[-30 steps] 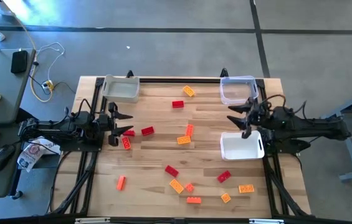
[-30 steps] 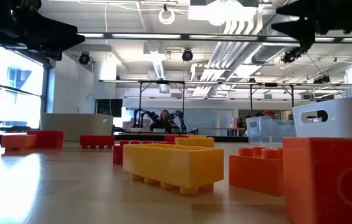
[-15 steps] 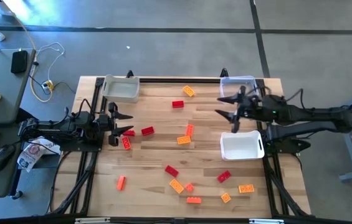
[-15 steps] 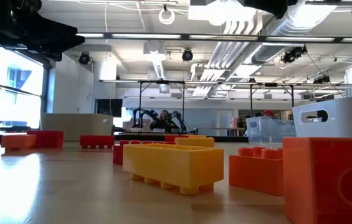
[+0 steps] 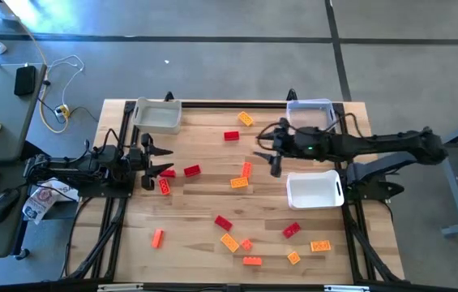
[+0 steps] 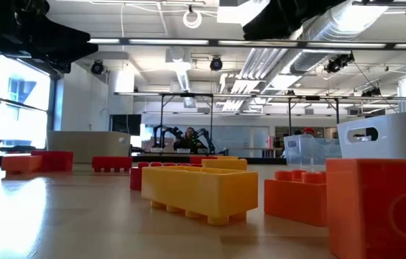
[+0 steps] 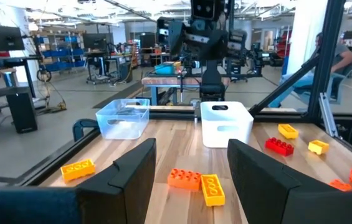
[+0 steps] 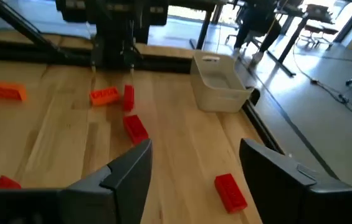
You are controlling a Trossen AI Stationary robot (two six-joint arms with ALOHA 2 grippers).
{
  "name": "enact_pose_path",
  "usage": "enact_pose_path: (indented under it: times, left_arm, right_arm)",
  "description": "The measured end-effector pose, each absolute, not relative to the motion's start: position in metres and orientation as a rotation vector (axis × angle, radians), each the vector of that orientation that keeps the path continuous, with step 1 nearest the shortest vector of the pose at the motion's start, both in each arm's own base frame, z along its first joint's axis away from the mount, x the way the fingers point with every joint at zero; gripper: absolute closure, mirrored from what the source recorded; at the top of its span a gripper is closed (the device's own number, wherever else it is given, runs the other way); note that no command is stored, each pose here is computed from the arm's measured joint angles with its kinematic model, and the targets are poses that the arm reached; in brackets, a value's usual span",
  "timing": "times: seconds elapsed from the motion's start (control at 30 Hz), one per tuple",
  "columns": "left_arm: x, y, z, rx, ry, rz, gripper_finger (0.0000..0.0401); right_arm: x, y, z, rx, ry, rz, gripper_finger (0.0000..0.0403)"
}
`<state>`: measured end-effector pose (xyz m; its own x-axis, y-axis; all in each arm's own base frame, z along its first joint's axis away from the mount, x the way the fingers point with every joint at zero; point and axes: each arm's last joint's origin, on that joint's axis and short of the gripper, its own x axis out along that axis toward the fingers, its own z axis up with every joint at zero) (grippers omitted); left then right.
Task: Sort & place blocks by color
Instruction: Put the yellow game piece into the transparent bin
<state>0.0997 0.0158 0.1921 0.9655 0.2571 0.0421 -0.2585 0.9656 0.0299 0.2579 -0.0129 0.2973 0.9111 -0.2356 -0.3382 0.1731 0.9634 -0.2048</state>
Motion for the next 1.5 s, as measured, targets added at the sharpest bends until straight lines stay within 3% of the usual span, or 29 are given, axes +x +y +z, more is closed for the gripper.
enact_pose_path:
  times: [0.53,1.2,1.5]
  left_arm:
    - [0.100,0.016,0.186,-0.043,0.013,0.262,0.0215]
    - [0.099,0.017,0.182,-0.074,0.053,0.291,0.0215]
    - [0.099,0.017,0.181,-0.074,0.057,0.291,0.0215]
  right_arm:
    - [0.314,-0.010,0.219,-0.146,0.626,-0.040,0.0171]
    - [0.350,0.001,0.153,-0.122,0.655,0.130,0.0171]
    - [0.354,0.006,0.132,-0.151,0.702,0.104,0.0171]
